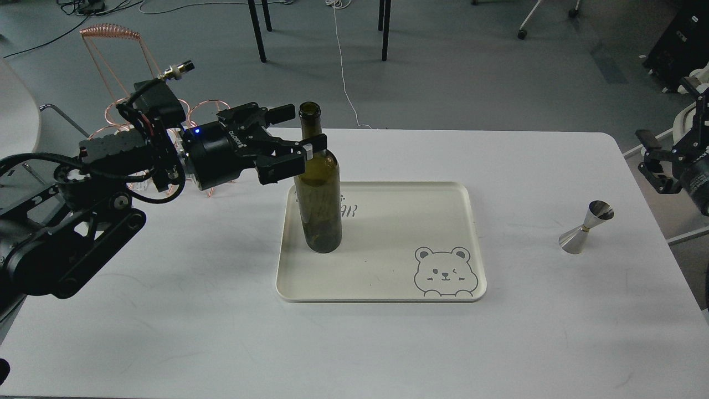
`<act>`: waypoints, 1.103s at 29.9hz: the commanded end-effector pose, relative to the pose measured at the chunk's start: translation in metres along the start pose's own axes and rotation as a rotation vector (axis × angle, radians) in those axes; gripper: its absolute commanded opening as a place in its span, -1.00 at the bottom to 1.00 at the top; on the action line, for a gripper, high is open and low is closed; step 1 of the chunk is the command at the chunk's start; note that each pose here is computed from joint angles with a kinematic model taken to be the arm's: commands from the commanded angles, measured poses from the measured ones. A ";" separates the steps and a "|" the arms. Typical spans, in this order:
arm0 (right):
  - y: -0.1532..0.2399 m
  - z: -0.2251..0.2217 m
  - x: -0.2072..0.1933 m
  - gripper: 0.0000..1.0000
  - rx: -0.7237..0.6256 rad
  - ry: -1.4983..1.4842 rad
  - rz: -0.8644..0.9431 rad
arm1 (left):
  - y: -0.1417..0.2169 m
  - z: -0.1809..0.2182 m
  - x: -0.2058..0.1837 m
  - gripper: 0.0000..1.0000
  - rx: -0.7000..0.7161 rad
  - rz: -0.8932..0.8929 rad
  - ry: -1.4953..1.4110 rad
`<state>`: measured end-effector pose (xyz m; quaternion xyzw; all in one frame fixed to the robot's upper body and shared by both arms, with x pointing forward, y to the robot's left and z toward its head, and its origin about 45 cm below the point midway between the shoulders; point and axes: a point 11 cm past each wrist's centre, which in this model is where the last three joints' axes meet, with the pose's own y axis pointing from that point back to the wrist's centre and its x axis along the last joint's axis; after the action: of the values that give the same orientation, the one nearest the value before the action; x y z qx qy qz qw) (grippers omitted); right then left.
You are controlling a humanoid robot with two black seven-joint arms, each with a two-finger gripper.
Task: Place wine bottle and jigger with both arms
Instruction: 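Close the left gripper on the bottle neck and lift it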
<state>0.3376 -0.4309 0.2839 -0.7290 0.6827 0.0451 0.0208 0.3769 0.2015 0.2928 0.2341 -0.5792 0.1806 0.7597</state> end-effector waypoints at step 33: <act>0.002 0.003 0.002 0.97 -0.009 0.004 0.011 | -0.006 0.001 0.082 -0.77 -0.017 0.052 -0.211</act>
<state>0.3357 -0.4324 0.2804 -0.7258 0.6861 0.0472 0.0152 0.3911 0.1879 0.3328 0.2228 -0.6325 0.1659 0.7230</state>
